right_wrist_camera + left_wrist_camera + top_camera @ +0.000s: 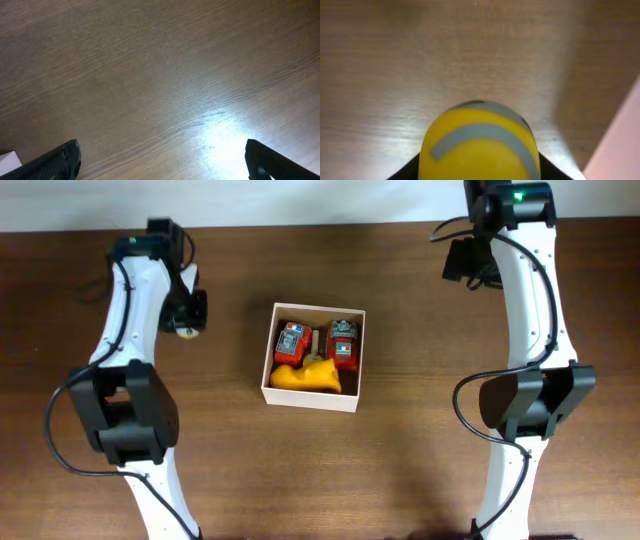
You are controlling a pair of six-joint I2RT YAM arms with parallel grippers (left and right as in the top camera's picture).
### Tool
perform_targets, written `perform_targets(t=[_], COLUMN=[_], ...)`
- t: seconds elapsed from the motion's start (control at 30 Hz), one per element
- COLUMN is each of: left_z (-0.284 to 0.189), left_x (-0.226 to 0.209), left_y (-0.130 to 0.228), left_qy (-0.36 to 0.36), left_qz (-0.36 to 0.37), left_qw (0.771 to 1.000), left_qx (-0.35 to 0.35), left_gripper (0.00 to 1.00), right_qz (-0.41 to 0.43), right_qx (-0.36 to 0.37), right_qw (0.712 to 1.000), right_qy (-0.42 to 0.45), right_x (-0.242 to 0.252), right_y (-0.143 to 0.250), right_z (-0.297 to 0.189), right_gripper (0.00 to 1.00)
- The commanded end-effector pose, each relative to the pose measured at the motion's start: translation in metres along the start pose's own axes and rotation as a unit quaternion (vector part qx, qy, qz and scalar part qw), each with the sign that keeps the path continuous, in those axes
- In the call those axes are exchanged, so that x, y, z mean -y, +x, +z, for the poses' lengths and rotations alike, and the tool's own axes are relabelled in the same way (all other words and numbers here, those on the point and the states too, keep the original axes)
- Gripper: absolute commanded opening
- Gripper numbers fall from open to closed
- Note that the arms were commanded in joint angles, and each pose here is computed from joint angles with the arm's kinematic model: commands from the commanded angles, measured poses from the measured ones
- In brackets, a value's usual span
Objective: Pack container
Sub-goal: 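Lift the yellow ball and carry it right over the box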
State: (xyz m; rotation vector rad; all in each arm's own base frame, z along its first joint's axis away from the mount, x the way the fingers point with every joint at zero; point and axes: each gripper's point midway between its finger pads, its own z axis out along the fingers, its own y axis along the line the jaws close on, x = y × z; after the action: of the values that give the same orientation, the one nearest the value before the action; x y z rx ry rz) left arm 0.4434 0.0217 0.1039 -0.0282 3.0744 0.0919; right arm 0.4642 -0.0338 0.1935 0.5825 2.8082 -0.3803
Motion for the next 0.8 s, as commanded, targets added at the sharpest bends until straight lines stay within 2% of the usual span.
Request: perform_targets(t=[0.0,0.27,0.6,0.77], left_z=[-0.036,-0.087,-0.098,-0.096], left_x=[0.015,0.071,0.172,0.195], left_y=[-0.015,-0.015,0.011,0.031], left_qy=[0.005,0.014,0.028,0.028], left_qz=[0.039,0.101,0.225,0.258], left_qw=[0.999,0.992,0.971,0.964], left_qx=[0.036,0.071,0.080,0.059], left_gripper=[0.41,0.42,0.42,0.42], right_qz=[0.003,0.003,0.003,0.003], right_qx=[-0.002,-0.002,-0.002,-0.002], right_qw=[1.000,1.000,1.000,1.000], right_qy=[0.002,0.002,0.002,0.002], right_x=[0.001,0.001,0.001,0.001], right_y=[0.000,0.000,0.000,0.000], right_z=[0.002,0.002,0.002,0.002], right_gripper=[0.99,0.99,0.99,0.99])
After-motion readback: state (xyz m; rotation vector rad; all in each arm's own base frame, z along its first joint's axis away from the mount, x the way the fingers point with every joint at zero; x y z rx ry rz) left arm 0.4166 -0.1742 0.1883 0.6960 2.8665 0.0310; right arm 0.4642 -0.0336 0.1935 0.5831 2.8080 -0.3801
